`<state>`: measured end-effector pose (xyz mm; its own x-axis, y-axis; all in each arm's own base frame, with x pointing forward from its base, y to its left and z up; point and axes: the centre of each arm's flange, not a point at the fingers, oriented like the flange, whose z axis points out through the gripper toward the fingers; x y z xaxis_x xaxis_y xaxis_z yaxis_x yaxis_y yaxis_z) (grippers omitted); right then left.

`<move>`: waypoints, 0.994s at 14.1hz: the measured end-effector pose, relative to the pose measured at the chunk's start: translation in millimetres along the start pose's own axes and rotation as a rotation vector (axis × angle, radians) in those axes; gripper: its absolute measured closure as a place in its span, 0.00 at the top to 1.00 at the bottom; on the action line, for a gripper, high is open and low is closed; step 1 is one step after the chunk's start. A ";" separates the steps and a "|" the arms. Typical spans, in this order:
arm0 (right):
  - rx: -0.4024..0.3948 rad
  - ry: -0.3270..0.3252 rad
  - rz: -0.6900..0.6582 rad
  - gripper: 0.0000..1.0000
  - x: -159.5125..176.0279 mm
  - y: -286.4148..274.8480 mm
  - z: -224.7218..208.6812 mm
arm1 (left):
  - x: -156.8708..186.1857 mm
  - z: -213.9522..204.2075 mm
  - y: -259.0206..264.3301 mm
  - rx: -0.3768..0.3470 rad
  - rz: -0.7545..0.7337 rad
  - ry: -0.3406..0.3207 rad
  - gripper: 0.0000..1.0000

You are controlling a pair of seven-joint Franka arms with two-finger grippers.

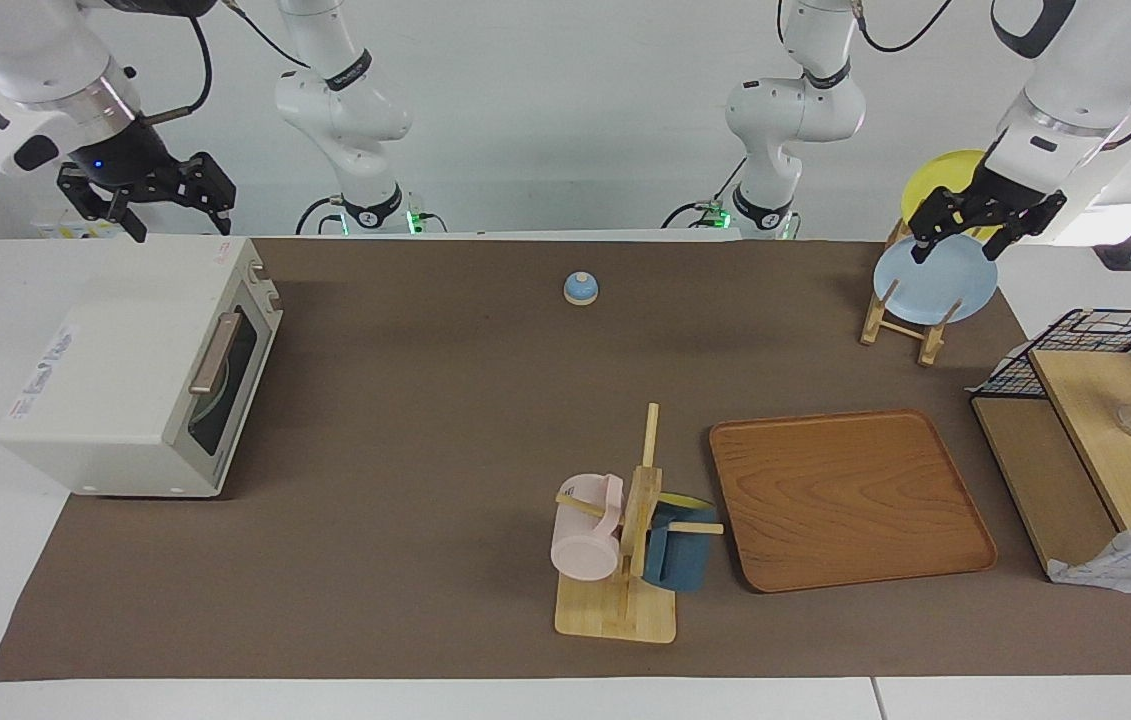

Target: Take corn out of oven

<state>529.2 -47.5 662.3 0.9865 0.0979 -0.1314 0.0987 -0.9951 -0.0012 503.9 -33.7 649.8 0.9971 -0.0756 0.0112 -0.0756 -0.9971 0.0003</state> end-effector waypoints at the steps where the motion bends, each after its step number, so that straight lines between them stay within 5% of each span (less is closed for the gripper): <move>1: 0.000 0.000 -0.001 1.00 0.1 -0.4 0.0 | -3.4 -5.1 -0.3 -0.001 0.000 0.009 1.00; 9: 0.000 -0.003 -0.013 0.97 0.5 -2.3 1.3 | -7.3 -9.1 -11.5 -0.004 -0.021 0.015 1.00; 14: -0.069 0.055 -0.093 0.44 17.7 6.7 17.0 | -7.3 -9.1 -11.5 -0.004 -0.021 0.015 1.00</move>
<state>545.2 -52.7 643.1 0.9782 0.1919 -0.0797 0.1966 -0.9788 0.0573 497.4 -21.6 658.8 0.9982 -0.0549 0.0260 -0.0551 -0.9985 0.0043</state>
